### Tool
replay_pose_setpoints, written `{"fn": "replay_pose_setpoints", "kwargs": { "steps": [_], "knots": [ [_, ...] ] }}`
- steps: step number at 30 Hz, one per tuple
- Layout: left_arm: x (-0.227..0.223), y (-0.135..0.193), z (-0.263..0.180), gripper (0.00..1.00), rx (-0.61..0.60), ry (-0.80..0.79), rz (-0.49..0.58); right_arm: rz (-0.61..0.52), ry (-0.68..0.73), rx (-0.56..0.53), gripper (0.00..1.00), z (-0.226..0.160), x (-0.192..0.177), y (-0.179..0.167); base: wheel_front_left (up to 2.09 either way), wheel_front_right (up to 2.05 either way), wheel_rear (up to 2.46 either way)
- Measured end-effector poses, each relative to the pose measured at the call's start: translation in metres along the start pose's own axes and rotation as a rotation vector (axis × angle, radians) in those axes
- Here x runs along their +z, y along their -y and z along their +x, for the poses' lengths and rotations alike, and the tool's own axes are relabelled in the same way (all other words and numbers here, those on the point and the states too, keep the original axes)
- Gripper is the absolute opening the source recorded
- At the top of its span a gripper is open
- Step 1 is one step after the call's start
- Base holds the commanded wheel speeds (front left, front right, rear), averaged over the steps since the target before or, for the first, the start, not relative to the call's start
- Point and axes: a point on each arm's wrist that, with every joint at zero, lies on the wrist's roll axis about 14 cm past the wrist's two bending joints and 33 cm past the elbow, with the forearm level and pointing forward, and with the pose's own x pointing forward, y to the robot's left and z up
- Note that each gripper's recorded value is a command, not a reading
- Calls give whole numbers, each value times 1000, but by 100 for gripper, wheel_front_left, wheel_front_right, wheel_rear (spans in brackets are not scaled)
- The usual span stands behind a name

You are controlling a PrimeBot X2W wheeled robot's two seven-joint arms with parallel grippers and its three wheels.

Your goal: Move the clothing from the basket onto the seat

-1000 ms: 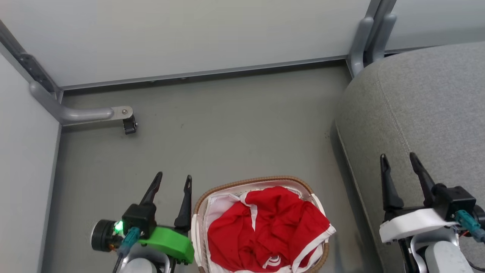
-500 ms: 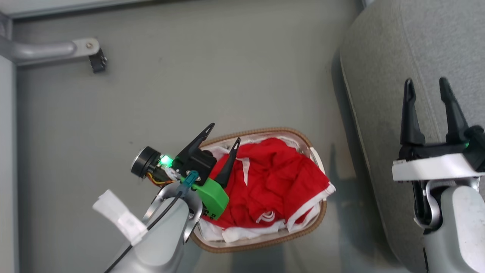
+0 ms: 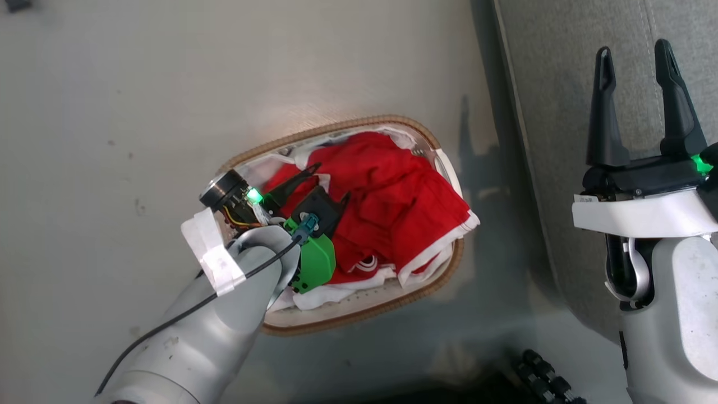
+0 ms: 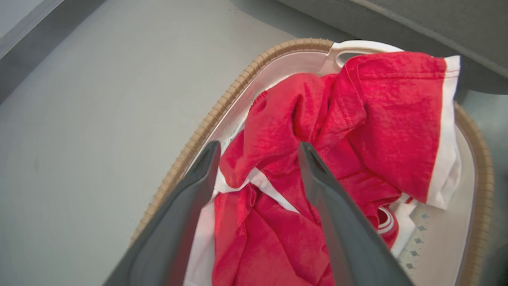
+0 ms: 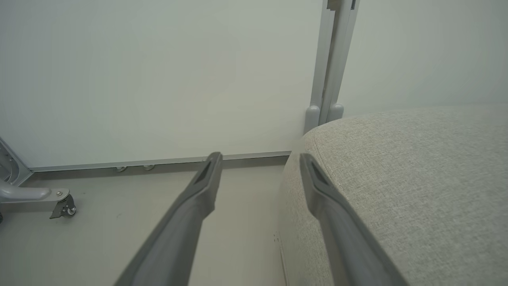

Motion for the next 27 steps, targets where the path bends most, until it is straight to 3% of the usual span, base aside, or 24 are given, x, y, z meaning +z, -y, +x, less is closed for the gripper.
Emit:
{"fn": "replay_pose_setpoints", "kwargs": {
  "steps": [15, 16, 17, 18, 19, 20, 27],
  "knots": [
    [-38, 3, 58, 100, -78, -70, -16, -26, -74, -72, 100, -7, -32, 34, 0, 0, 0],
    [-40, 5, 60, 91, -85, -75, -14, -28, -78, -76, 100, -8, -33, 36, 0, 0, 0],
    [-41, 5, 61, 49, -89, -79, -13, -31, -82, -79, 100, -8, -34, 37, 0, 0, 0],
    [-41, 6, 63, 38, -94, -79, -11, -34, -85, -82, 100, -9, -34, 38, 0, 0, 0],
    [-39, 7, 65, 9, -97, -73, -9, -36, -87, -84, 100, -10, -35, 39, 0, 0, 0],
    [-37, 7, 65, 0, -98, -67, -10, -37, -88, -86, 100, -10, -35, 40, 0, 0, 0],
    [-8, 6, 60, 0, -81, 20, -60, -39, -78, -88, 100, -7, -32, 39, 0, 0, 0]
  ]
}}
